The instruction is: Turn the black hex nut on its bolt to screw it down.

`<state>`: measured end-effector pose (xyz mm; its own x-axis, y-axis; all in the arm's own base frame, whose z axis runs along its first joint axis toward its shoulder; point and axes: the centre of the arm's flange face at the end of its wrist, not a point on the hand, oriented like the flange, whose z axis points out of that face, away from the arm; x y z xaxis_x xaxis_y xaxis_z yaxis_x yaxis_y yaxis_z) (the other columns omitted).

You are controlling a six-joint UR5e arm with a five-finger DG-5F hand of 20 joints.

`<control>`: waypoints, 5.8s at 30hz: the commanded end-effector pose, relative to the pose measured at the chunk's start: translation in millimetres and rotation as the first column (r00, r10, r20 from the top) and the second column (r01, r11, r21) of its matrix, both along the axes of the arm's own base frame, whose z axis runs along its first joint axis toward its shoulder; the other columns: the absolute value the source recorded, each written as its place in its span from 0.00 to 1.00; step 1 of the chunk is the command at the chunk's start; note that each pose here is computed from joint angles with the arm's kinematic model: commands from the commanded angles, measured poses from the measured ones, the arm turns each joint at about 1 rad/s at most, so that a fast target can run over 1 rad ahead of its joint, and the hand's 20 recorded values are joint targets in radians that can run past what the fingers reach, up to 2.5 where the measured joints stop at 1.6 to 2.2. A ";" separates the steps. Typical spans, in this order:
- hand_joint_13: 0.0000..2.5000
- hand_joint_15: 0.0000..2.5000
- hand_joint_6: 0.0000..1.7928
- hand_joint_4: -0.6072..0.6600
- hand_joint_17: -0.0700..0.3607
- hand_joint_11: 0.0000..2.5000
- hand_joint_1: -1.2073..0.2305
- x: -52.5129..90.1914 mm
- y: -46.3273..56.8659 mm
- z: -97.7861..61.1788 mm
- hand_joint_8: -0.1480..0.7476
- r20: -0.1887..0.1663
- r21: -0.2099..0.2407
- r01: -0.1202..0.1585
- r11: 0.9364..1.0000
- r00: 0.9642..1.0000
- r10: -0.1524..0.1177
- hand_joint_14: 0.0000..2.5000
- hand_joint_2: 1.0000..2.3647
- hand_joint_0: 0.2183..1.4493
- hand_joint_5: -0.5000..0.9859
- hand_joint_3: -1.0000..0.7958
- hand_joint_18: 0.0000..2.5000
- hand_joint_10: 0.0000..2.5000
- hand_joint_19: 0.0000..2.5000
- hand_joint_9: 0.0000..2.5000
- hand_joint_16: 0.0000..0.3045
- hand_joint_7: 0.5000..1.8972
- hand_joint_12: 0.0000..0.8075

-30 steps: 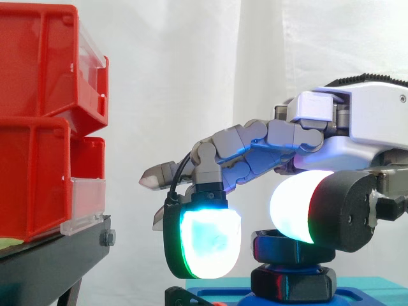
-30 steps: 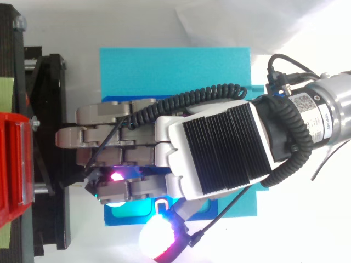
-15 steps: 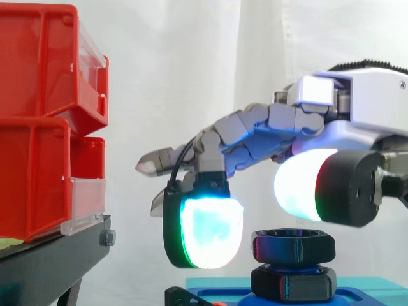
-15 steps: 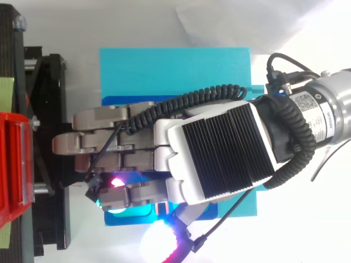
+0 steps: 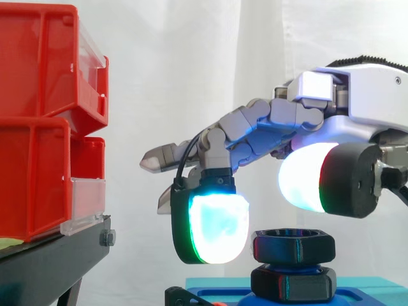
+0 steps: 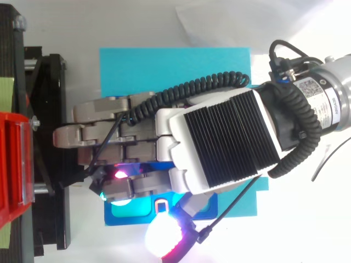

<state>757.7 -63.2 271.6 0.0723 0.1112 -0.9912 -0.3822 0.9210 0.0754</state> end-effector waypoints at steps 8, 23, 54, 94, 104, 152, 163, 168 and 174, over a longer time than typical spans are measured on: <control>0.10 0.03 0.43 0.69 0.42 0.09 0.65 -3.4 -12.1 -1.3 0.51 -0.007 -0.008 -0.015 1.000 1.000 0.015 0.00 0.00 0.25 0.27 0.28 0.06 0.00 0.08 0.25 0.16 0.36 0.43; 0.10 0.03 0.43 0.69 0.42 0.09 0.65 -7.2 -35.6 0.9 0.51 0.002 -0.014 -0.013 1.000 1.000 0.013 0.00 0.00 0.25 0.27 0.28 0.06 0.00 0.08 0.25 0.16 0.36 0.43; 0.11 0.03 0.37 0.70 0.41 0.09 0.65 -7.8 -80.3 28.1 0.52 0.062 -0.030 -0.048 0.998 0.997 0.050 0.00 0.00 0.25 0.28 0.28 0.06 0.00 0.08 0.25 0.16 0.43 0.43; 0.11 0.03 0.28 0.69 0.42 0.08 0.64 8.2 -10.9 -22.8 0.49 0.062 -0.004 -0.082 0.997 0.995 0.082 0.00 0.00 0.26 0.29 0.28 0.06 0.00 0.08 0.25 0.16 0.54 0.43; 0.11 0.02 0.34 0.69 0.41 0.09 0.64 7.5 -14.3 -23.1 0.50 0.059 -0.005 -0.079 0.997 0.995 0.079 0.00 0.00 0.26 0.28 0.28 0.07 0.00 0.07 0.26 0.16 0.50 0.43; 0.10 0.03 0.39 0.68 0.44 0.09 0.78 -7.3 -77.7 -21.4 0.53 0.077 -0.020 -0.119 0.993 0.990 0.120 0.00 0.00 0.21 0.27 0.28 0.05 0.00 0.08 0.25 0.17 0.40 0.46; 0.10 0.03 0.37 0.69 0.44 0.09 0.79 -9.4 -102.9 -9.4 0.53 0.104 -0.025 -0.129 0.991 0.986 0.131 0.00 0.00 0.21 0.27 0.28 0.05 0.00 0.08 0.25 0.18 0.42 0.46; 0.10 0.03 0.34 0.70 0.44 0.09 0.77 -7.7 -101.6 -5.4 0.53 0.106 -0.018 -0.137 0.990 0.985 0.138 0.00 0.00 0.22 0.28 0.28 0.05 0.00 0.08 0.25 0.17 0.48 0.45; 0.10 0.03 0.29 0.71 0.44 0.09 0.74 -4.6 -91.5 -1.7 0.53 0.090 -0.007 -0.149 0.989 0.985 0.149 0.00 0.00 0.22 0.27 0.28 0.06 0.00 0.08 0.24 0.17 0.53 0.45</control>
<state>751.6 -158.6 268.0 0.1479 0.1236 -0.9813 -0.5173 0.8553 0.0298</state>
